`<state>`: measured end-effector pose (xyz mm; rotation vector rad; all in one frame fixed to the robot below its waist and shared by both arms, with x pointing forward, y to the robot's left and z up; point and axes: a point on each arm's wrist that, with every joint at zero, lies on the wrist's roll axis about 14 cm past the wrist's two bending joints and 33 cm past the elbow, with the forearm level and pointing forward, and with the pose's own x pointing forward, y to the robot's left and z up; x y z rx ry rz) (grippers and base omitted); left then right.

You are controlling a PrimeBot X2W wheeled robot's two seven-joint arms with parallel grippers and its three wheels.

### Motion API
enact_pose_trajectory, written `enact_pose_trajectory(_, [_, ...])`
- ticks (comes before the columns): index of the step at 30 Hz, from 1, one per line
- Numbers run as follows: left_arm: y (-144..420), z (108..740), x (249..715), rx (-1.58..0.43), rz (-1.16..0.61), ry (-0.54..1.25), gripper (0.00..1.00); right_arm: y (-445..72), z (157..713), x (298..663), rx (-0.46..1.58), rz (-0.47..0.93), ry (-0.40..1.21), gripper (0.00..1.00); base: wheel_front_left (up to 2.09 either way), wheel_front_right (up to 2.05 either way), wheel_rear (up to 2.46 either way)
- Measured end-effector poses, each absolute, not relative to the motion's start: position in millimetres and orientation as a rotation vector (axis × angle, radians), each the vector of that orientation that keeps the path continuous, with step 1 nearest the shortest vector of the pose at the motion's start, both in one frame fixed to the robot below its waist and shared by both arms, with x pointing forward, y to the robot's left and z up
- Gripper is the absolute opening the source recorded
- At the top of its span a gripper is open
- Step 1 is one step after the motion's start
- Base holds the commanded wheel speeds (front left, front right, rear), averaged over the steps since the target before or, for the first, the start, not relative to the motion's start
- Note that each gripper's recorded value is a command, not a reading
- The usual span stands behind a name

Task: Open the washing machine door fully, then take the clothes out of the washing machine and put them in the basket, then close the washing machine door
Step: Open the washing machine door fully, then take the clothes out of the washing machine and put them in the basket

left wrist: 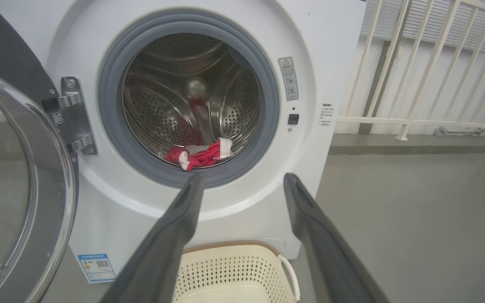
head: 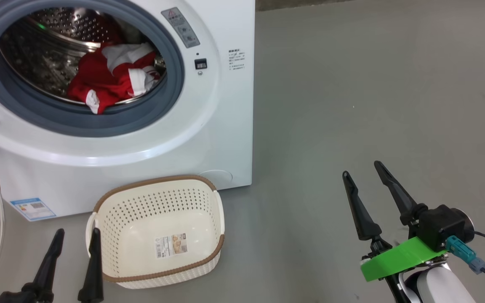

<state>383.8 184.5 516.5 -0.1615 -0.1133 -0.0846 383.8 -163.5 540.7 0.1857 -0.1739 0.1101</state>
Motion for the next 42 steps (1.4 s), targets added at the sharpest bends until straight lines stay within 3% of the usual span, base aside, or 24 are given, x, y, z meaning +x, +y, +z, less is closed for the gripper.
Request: enact_pose_trajectory(42, [189,513,373,-0.192,-0.046,-0.104,1.00,-172,532,371,0.184,0.078,-0.151,1.00,0.03,-0.03,0.00])
